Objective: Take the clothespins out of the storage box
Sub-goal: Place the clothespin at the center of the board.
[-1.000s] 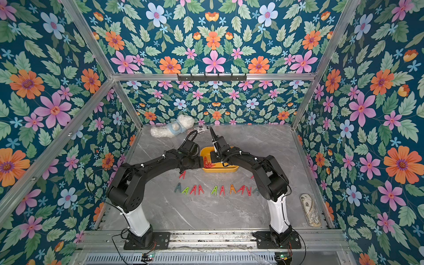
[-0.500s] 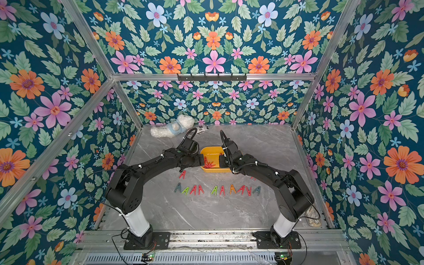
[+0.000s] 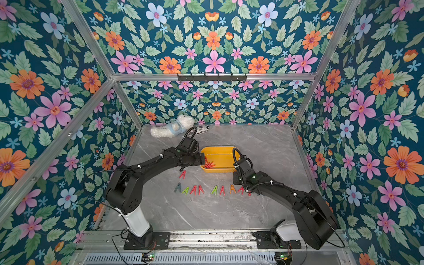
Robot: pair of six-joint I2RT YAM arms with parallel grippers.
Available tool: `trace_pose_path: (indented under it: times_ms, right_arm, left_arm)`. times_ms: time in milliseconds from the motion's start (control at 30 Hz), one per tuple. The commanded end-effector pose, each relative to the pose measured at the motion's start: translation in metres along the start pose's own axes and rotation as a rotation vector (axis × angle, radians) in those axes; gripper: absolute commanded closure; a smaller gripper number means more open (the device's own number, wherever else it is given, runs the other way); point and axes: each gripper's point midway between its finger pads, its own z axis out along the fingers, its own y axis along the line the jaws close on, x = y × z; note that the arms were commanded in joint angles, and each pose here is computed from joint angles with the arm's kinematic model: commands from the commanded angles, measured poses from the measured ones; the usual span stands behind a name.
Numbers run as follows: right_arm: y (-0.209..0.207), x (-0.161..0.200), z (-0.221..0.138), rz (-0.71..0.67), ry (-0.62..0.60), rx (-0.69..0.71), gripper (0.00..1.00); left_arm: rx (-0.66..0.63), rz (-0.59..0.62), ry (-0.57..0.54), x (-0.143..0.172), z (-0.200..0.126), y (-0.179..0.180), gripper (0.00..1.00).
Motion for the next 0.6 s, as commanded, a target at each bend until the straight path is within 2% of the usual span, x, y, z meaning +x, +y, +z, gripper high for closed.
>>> trace_pose_path:
  times_ms: [0, 133, 567]
  right_arm:
    - [-0.009, 0.001, 0.007, 0.038, -0.015, 0.05, 0.93]
    - [-0.018, 0.006, 0.018, 0.039, 0.006, 0.092, 0.93]
    - [-0.027, 0.008, 0.037, 0.044, 0.034, 0.108, 0.91]
  left_arm:
    - [0.006, -0.005, -0.016, -0.003, -0.004, -0.001, 0.04]
    - [0.002, -0.012, -0.019, -0.003, -0.007, 0.0, 0.04]
    - [-0.006, -0.022, -0.023, 0.0, -0.011, 0.004, 0.04]
